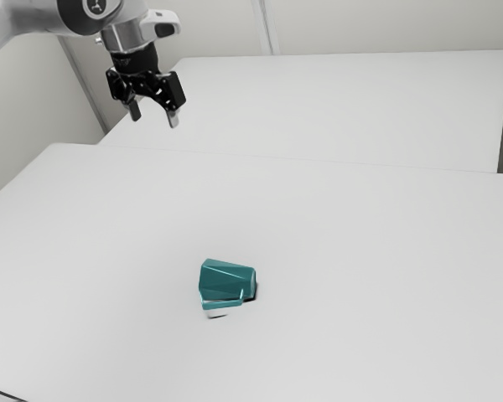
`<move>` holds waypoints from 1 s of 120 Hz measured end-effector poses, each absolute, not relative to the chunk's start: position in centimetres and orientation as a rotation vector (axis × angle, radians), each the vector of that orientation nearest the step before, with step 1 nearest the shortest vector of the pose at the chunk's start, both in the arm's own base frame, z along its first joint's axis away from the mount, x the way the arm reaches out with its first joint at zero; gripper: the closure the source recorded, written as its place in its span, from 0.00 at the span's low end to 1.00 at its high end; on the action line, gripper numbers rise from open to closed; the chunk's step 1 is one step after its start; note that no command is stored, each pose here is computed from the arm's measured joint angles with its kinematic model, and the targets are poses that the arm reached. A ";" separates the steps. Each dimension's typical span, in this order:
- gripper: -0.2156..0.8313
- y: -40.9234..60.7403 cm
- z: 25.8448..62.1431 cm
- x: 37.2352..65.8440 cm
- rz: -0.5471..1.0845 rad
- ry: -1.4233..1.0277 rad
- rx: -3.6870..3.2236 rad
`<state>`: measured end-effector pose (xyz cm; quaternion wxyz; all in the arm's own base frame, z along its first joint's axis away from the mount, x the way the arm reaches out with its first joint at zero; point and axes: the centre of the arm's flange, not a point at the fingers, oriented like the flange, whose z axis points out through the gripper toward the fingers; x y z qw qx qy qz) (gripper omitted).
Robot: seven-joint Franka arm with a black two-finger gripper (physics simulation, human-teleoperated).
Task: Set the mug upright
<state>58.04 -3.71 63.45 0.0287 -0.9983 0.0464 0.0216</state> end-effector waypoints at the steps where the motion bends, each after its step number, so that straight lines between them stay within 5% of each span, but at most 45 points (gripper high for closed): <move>1: 0.21 -3.7 63.4 58.0 0.067 0.143 -3.080; 52: 0.21 3.5 61.9 58.0 0.148 -0.102 -3.249; 120: 0.21 9.4 48.2 55.7 0.638 -0.584 -3.662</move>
